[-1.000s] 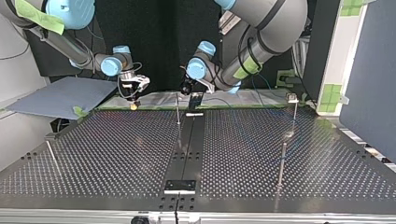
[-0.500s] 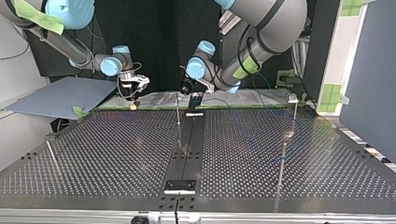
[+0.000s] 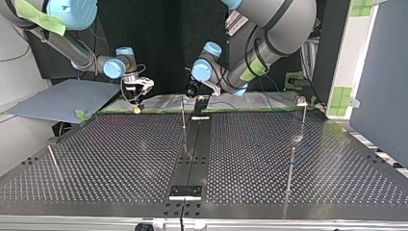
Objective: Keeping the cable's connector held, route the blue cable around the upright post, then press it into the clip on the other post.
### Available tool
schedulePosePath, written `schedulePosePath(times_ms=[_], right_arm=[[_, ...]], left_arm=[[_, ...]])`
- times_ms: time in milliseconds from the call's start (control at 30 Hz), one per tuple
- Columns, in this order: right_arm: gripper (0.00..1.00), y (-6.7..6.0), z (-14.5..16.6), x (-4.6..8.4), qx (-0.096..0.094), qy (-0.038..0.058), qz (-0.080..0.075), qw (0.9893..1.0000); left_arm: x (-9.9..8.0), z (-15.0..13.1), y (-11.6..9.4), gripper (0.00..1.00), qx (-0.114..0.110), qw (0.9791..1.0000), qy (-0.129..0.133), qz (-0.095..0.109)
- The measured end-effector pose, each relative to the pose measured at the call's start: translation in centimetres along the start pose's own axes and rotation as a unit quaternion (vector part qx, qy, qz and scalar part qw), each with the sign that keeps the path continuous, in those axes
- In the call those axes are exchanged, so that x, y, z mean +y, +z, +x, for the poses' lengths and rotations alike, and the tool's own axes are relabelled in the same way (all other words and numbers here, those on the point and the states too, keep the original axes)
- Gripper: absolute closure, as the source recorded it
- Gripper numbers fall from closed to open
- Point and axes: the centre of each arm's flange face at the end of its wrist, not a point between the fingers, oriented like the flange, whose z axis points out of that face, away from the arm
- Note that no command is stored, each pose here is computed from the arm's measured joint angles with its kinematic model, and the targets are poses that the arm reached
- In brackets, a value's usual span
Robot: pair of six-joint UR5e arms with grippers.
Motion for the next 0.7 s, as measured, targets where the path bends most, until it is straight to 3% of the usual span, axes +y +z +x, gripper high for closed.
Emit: schedulePosePath(times_ms=[333,533,700], right_arm=[[1.00,0.0,0.0,0.1,0.000,0.0002,-0.001,1.0000],[1.00,0.0,0.0,0.2,0.000,0.0004,-0.001,1.0000],[1.00,0.0,0.0,0.3,0.000,0.0006,-0.002,1.0000]], left_arm=[[-0.2,-0.7,-0.6,0.00,-0.008,1.0000,0.006,-0.001],[0.5,-2.4,-2.1,0.00,-0.034,0.9991,-0.004,-0.024],[0.8,-4.0,-3.6,0.00,-0.059,0.9972,-0.021,-0.042]])
